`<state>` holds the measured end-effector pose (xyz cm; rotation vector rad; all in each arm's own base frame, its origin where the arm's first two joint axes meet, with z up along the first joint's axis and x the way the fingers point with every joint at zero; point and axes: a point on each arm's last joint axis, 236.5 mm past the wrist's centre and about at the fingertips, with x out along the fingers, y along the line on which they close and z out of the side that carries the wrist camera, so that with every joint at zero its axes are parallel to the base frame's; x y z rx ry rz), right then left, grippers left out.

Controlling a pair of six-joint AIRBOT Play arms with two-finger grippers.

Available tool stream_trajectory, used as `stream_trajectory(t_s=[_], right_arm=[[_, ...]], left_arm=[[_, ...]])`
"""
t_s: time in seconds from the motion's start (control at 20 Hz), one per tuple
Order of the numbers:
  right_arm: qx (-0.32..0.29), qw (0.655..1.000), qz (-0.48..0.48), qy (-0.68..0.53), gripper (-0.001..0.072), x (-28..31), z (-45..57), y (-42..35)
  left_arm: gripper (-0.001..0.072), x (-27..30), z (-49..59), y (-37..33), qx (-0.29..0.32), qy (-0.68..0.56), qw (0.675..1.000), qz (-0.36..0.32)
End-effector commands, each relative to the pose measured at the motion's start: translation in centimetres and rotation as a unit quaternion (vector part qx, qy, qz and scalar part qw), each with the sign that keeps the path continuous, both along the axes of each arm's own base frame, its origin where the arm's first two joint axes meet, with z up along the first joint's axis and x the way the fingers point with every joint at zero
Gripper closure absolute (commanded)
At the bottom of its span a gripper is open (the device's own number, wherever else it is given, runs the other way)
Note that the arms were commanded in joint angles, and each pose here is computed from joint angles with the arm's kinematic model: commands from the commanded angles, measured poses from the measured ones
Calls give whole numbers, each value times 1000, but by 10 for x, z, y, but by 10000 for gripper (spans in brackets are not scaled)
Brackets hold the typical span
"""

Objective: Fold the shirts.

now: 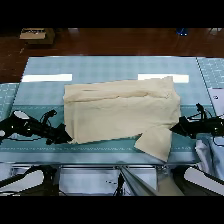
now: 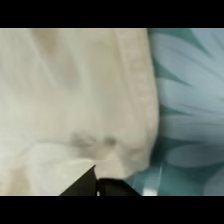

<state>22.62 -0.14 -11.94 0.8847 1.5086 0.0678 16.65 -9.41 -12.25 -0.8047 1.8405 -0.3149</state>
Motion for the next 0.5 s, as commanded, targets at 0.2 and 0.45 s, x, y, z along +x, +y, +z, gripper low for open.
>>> stream_trajectory(t_s=[0.2, 0.45], right_arm=[[81, 975, -3, -209, 684, 90, 105, 17], [20, 938, 6, -346, 685, 177, 190, 30]], left_arm=[[685, 112, 40, 22, 44, -204, 977, 48], [685, 197, 131, 20, 16, -338, 936, 100]])
